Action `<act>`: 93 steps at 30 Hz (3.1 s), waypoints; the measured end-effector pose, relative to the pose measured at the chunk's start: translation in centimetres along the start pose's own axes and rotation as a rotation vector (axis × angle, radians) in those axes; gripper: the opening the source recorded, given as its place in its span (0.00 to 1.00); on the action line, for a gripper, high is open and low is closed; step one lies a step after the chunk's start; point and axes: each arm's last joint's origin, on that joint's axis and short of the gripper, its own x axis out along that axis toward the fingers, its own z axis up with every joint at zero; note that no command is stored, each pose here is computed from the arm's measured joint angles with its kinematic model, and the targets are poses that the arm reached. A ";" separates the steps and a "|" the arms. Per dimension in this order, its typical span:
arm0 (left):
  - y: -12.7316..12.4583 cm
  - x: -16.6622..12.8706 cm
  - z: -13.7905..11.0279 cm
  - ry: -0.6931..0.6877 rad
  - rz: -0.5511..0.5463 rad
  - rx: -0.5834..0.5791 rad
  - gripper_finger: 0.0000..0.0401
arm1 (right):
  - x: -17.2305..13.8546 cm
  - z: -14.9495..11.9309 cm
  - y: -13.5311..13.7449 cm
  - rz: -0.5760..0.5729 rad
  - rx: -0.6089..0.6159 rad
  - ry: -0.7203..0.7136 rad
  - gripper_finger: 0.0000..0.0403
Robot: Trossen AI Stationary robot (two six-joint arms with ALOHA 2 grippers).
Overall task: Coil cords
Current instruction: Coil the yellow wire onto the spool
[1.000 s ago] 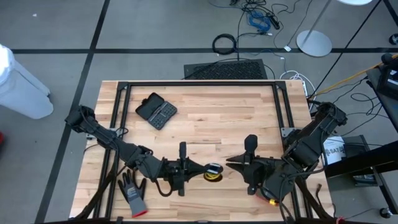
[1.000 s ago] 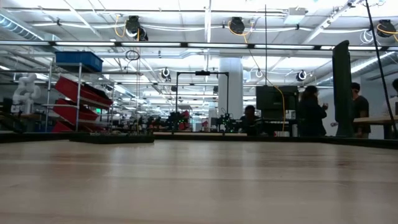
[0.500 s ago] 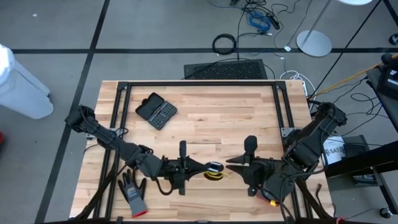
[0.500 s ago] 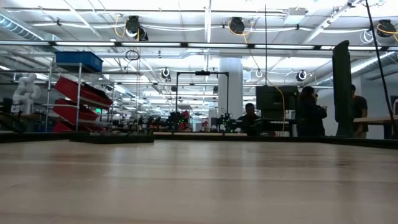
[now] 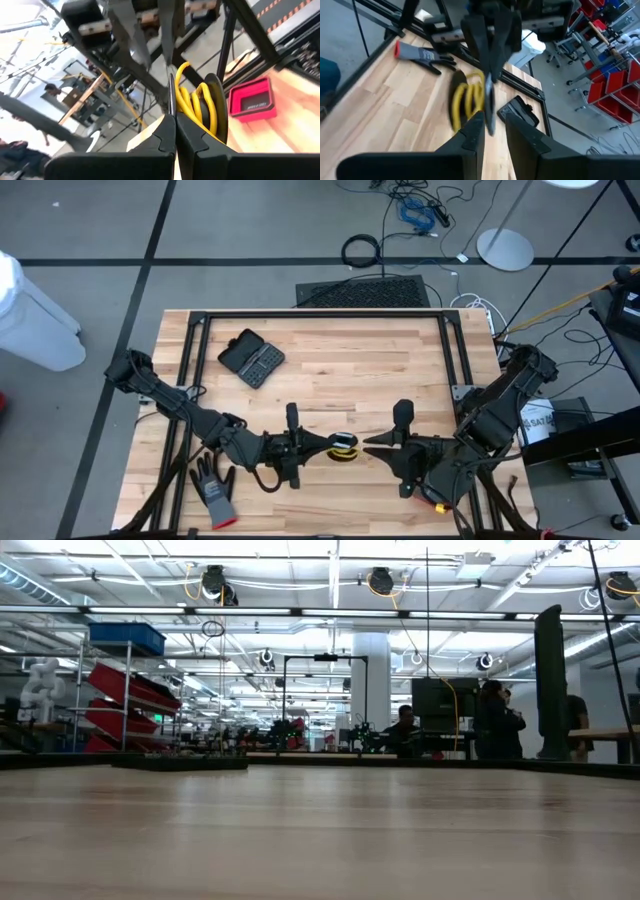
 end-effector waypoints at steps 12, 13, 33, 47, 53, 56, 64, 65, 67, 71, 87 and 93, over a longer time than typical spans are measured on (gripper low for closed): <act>0.1 -0.1 -0.1 0.029 0.013 -0.006 0.00 | -1.0 -0.3 1.0 0.037 0.093 0.010 0.37; 0.1 -0.1 -0.1 0.028 0.013 -0.007 0.00 | -1.0 -0.4 1.0 0.039 0.106 0.019 0.39; 0.1 -0.1 -0.1 0.027 0.014 -0.010 0.00 | 1.0 -1.0 -0.3 0.159 0.194 0.103 0.13; 0.4 -0.7 0.4 -0.028 -0.028 -0.024 0.00 | 0.7 -1.3 -0.7 0.088 0.154 0.121 0.01; 0.9 -1.8 1.2 -0.061 -0.030 -0.039 0.00 | 0.6 -2.0 -0.8 0.075 0.167 0.183 0.00; 1.1 -2.4 1.7 -0.081 -0.032 -0.050 0.00 | 0.6 -2.1 -0.8 0.074 0.176 0.186 0.00; 1.0 -2.8 2.0 -0.089 -0.033 -0.060 0.00 | 0.6 -2.1 -0.8 0.080 0.178 0.189 0.00; 1.0 -2.8 2.0 -0.090 -0.034 -0.059 0.00 | 0.6 -2.1 -0.8 0.080 0.177 0.190 0.00; 1.0 -2.8 2.0 -0.091 -0.035 -0.059 0.00 | 0.5 -2.2 -0.8 0.079 0.170 0.199 0.00; 1.0 -2.9 2.1 -0.097 -0.033 -0.063 0.00 | 0.5 -2.5 -0.9 0.071 0.157 0.218 0.00; 1.5 -4.1 2.4 -0.098 -0.066 -0.067 0.00 | -0.6 -2.7 -1.5 0.049 0.187 0.216 0.00; 1.5 -4.0 2.6 -0.160 -0.123 -0.064 0.00 | -0.6 -2.2 -1.3 0.071 0.197 0.176 0.00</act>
